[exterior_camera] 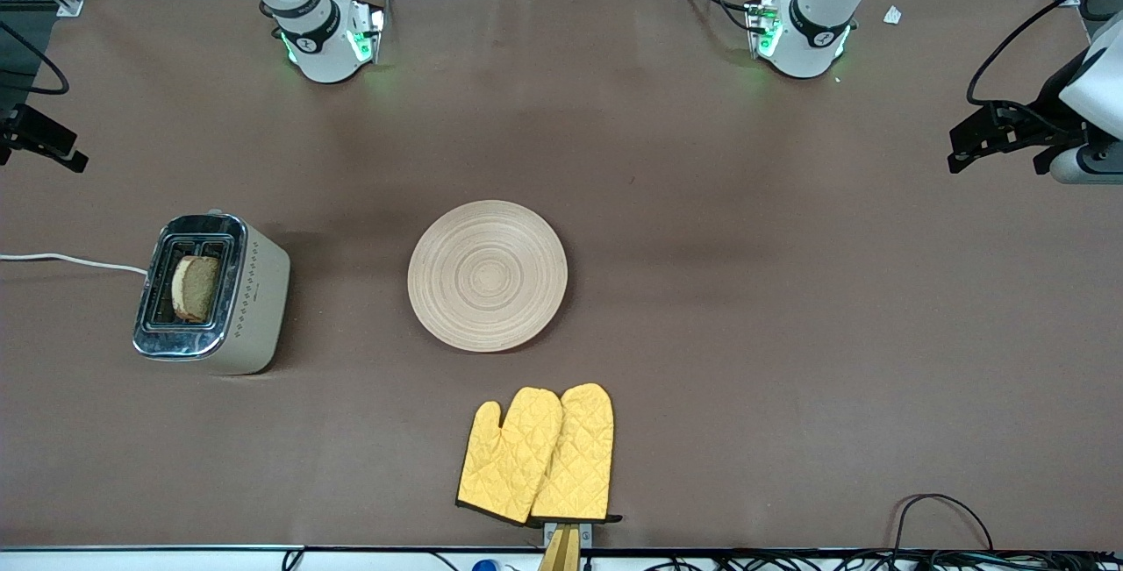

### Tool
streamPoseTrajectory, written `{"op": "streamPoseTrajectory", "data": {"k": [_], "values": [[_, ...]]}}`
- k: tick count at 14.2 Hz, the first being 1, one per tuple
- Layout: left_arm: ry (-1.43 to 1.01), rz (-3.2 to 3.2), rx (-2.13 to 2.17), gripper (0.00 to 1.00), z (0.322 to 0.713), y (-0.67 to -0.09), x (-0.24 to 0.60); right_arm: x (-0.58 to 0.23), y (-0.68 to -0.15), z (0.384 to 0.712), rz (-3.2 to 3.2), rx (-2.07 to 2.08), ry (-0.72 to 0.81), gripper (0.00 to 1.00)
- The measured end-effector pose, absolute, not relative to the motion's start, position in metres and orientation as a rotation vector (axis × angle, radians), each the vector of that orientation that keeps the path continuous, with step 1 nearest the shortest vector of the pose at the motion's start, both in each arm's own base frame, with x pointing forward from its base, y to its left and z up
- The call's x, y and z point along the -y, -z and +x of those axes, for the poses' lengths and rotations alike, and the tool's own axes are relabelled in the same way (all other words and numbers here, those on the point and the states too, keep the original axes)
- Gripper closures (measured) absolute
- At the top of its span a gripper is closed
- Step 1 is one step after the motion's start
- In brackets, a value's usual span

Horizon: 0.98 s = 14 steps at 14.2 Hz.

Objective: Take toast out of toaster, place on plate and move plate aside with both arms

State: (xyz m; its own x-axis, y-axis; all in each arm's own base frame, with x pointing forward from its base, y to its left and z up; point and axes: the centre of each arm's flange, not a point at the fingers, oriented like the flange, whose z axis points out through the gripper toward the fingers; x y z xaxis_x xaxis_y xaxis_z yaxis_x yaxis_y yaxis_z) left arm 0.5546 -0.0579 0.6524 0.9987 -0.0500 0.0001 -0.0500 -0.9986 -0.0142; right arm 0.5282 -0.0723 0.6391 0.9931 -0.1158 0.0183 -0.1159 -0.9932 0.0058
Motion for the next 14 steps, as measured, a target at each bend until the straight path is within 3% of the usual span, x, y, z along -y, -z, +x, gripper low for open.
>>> {"op": "streamPoseTrajectory", "data": {"k": [14], "values": [[-0.001,-3.126,-0.078,0.00,0.555,-0.652,0.058,0.096,-0.621,0.534,3.221,0.240,-0.002,0.00]]}}
